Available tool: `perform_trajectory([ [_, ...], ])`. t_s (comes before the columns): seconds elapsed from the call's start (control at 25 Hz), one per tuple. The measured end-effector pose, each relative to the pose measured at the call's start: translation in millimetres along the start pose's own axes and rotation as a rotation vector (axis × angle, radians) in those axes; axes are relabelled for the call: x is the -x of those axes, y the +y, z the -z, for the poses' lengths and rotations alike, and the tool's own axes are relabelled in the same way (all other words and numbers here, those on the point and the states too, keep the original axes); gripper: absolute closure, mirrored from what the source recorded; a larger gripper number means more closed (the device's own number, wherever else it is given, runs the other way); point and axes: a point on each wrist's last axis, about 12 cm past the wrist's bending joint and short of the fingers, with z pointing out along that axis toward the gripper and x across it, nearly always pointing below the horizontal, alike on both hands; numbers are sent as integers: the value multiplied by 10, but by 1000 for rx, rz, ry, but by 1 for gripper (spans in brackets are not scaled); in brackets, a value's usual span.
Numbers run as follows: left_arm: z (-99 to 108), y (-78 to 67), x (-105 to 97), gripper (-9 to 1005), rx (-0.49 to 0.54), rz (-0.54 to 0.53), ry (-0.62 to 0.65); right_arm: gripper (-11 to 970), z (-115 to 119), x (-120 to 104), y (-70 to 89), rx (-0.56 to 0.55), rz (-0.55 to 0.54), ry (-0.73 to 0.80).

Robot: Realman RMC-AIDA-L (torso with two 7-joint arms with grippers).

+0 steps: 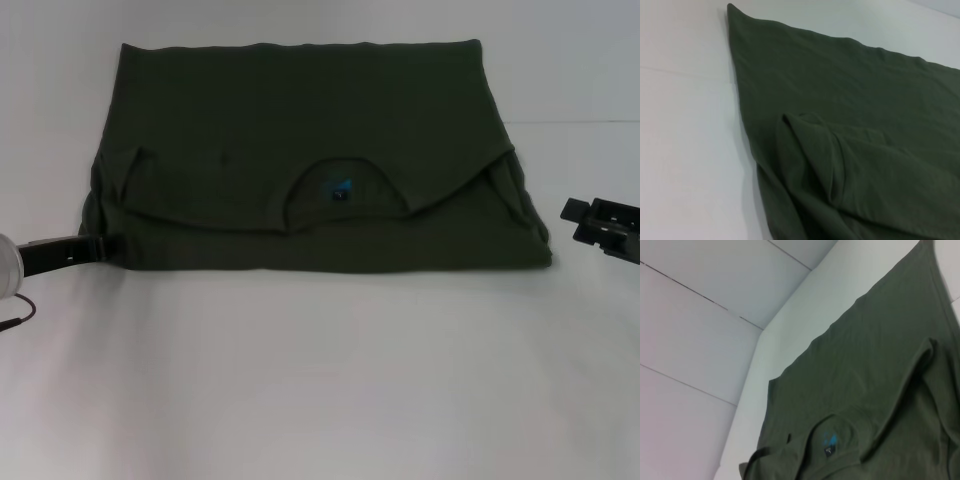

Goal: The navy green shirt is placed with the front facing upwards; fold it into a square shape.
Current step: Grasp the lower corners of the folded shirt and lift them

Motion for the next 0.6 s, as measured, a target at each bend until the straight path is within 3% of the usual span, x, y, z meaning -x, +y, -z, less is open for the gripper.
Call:
perform_trajectory([
  [0.28,62,6,82,938,-21,22,-8,407,43,62,-18,-47,30,56],
  [0.6,194,-12,364,960,-104,145,0,413,-5,423,97,-195,155,191],
])
